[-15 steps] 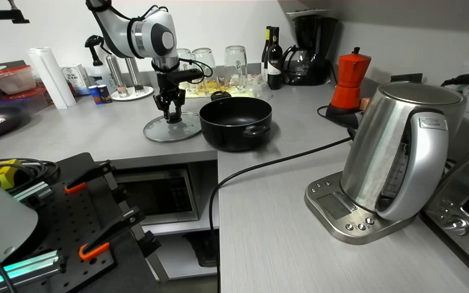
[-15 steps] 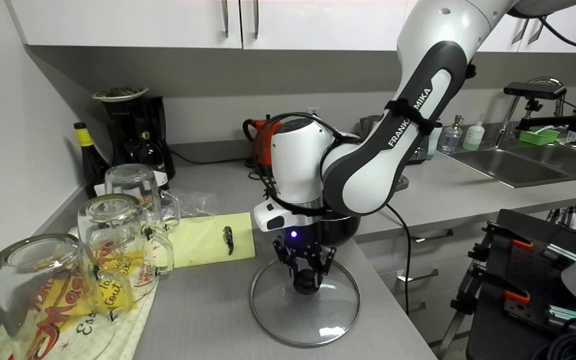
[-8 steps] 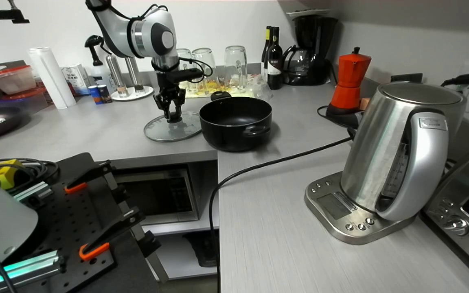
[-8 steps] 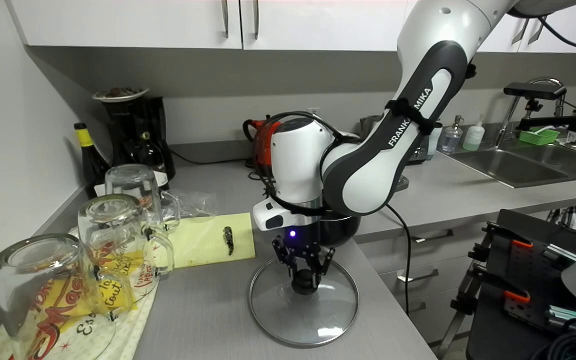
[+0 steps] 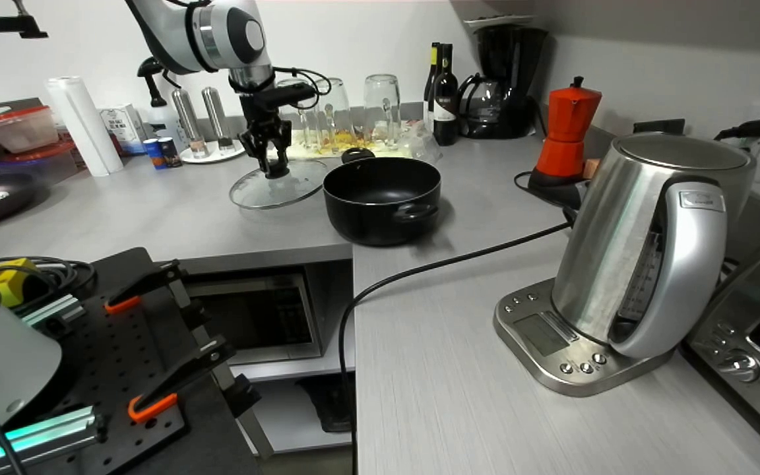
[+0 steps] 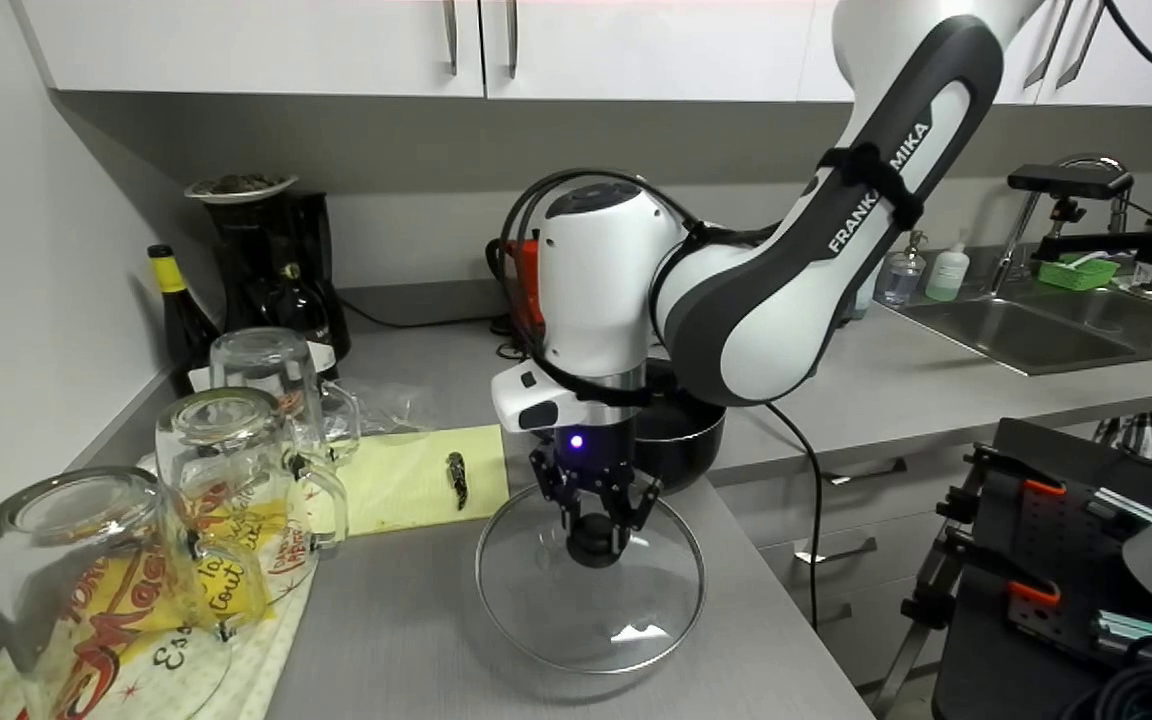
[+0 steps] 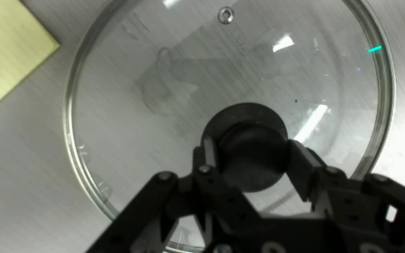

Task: Put the lid on the pan

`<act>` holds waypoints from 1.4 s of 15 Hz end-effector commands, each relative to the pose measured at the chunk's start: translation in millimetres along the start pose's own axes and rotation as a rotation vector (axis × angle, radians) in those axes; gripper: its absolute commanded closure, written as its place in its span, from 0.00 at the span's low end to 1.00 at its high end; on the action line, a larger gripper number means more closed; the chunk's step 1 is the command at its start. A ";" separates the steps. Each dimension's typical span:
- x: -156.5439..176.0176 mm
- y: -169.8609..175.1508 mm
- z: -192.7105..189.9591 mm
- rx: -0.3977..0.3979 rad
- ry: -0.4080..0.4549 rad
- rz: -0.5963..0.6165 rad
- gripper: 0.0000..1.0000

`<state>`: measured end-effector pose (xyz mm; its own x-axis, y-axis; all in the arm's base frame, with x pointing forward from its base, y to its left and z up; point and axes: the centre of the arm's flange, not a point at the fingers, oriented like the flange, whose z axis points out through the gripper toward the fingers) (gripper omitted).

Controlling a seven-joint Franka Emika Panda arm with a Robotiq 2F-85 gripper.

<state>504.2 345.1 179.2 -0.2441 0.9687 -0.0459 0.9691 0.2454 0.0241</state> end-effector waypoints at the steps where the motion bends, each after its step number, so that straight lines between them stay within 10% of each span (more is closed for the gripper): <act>1: 1.9 -14.4 -48.8 -0.062 -0.047 0.008 0.74; 21: -181.6 52.6 -180.6 -0.101 -0.041 0.421 0.74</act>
<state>579.1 209.0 342.7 0.1270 0.9895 -0.0692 0.9814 -0.1152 0.1538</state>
